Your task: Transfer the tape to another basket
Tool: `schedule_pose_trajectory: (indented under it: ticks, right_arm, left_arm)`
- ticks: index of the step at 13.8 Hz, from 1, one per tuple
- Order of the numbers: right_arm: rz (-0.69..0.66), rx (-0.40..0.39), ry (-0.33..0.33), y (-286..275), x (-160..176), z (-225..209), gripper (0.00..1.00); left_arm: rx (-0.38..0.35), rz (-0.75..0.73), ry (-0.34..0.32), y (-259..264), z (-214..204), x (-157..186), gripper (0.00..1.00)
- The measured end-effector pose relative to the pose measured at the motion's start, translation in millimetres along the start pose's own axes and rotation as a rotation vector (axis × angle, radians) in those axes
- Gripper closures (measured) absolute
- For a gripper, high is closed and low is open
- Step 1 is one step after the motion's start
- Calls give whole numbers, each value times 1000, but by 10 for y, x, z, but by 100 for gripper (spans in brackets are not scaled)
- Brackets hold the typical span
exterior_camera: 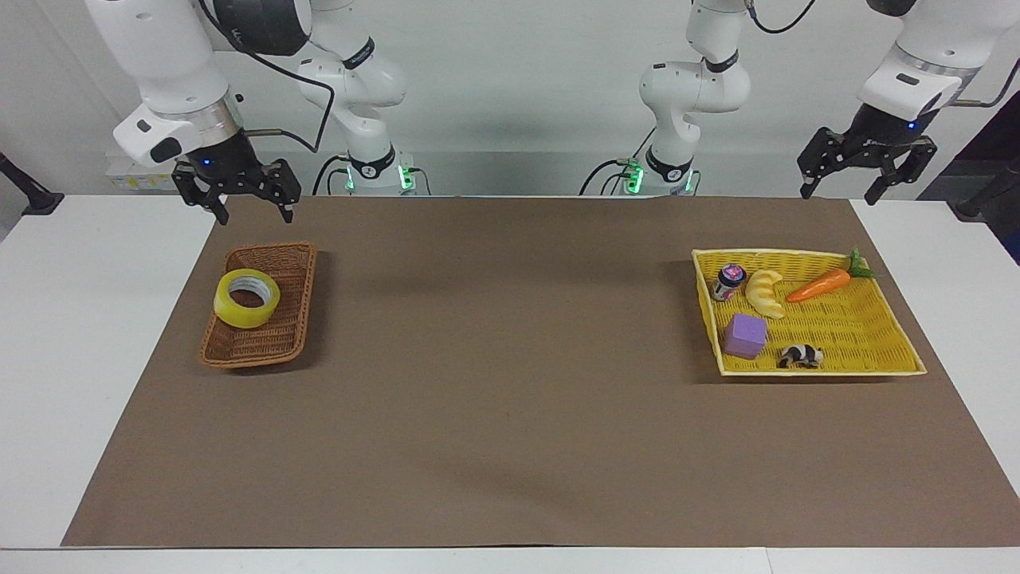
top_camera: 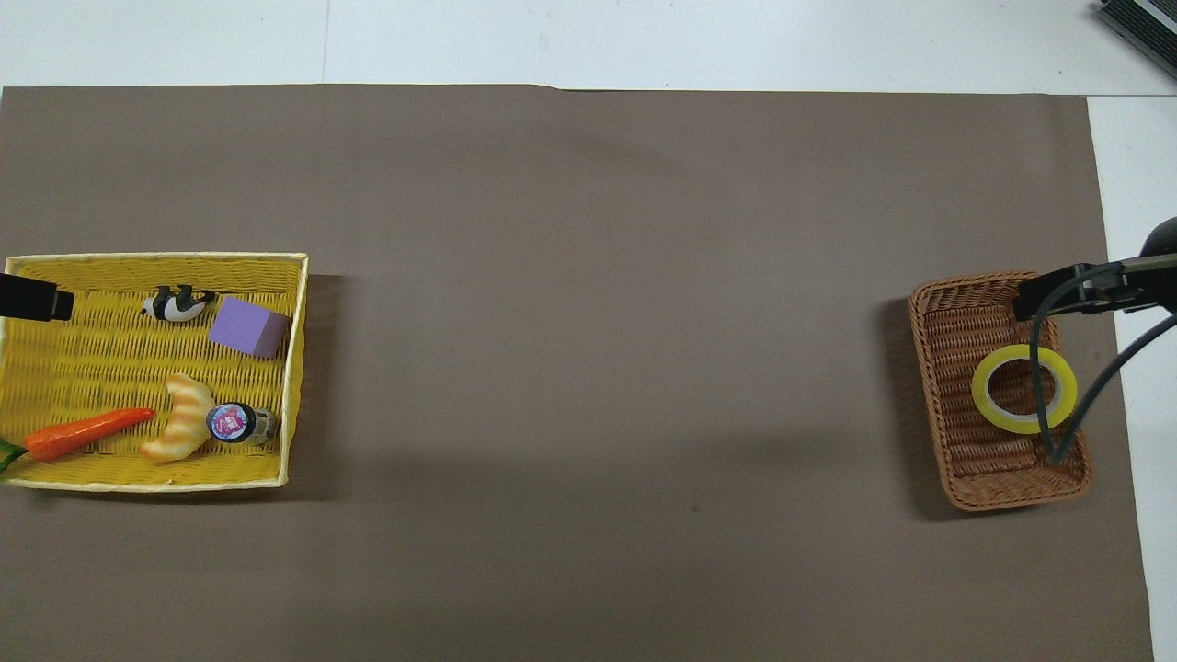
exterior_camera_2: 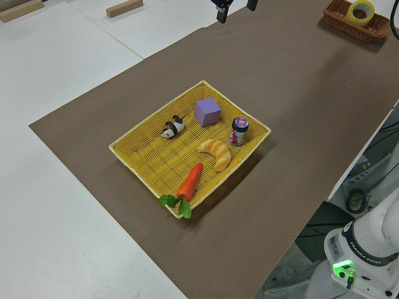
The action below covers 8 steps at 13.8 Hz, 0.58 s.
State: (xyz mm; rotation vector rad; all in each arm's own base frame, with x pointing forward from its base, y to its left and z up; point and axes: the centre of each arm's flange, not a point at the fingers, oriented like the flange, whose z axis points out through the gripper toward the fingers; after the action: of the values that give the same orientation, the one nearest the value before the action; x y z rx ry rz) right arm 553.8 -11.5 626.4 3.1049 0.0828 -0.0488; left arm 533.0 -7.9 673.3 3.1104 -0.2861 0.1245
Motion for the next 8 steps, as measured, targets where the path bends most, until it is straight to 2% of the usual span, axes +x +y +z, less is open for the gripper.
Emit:
schedule_pose_trajectory:
  ticks: [8]
  right_arm:
    - [4,11,1,14,-17,-71,0]
  left_arm:
    - [0,0,0,0,0,0,0]
